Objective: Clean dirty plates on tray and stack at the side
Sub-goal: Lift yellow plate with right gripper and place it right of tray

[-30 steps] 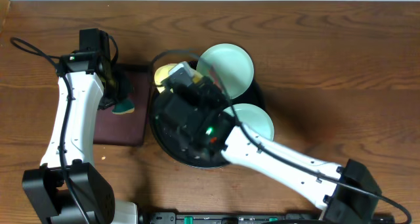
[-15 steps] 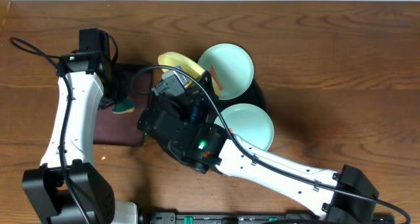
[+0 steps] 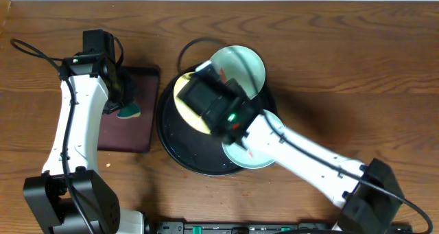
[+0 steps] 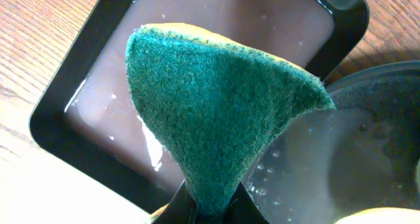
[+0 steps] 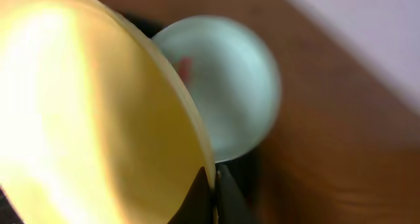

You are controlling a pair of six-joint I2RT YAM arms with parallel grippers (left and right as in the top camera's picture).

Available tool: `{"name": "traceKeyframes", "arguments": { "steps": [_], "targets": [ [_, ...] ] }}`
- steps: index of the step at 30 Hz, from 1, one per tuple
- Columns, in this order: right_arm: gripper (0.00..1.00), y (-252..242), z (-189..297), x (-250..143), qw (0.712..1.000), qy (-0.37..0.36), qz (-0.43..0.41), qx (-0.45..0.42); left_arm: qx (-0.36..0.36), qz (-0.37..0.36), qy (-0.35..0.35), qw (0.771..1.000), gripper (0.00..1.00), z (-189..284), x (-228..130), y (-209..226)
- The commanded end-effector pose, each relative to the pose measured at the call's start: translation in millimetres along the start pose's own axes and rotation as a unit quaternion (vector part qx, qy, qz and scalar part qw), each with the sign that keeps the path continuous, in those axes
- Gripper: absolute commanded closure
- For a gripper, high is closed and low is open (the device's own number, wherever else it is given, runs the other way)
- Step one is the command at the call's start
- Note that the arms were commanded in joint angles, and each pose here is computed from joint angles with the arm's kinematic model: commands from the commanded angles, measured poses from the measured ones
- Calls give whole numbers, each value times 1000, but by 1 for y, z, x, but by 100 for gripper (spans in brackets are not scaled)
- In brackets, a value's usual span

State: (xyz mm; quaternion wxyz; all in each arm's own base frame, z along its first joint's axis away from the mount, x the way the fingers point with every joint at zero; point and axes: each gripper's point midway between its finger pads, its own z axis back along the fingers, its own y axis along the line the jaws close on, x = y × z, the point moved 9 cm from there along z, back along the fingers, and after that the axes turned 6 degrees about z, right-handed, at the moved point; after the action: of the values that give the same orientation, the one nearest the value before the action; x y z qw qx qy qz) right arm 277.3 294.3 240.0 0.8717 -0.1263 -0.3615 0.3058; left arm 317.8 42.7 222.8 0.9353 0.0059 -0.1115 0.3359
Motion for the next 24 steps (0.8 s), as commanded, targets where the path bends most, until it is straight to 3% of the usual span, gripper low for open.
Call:
{"name": "traceKeyframes", "arguments": {
  "steps": [1,7,16,24],
  "targets": [
    [99,-27,7,10,977,0,-91,193,6,6,4,1000,93,-3,0,2],
    [99,-108,-3,-3,941,8,-200,273,6,6,3,1000,92,-3,0,2],
    [99,-226,-38,-80,913,109,-352,173,6,6,3,1000,93,-3,0,2],
    [99,-264,-87,-175,867,233,-427,110,6,6,3,1000,92,-3,0,2]
  ]
}}
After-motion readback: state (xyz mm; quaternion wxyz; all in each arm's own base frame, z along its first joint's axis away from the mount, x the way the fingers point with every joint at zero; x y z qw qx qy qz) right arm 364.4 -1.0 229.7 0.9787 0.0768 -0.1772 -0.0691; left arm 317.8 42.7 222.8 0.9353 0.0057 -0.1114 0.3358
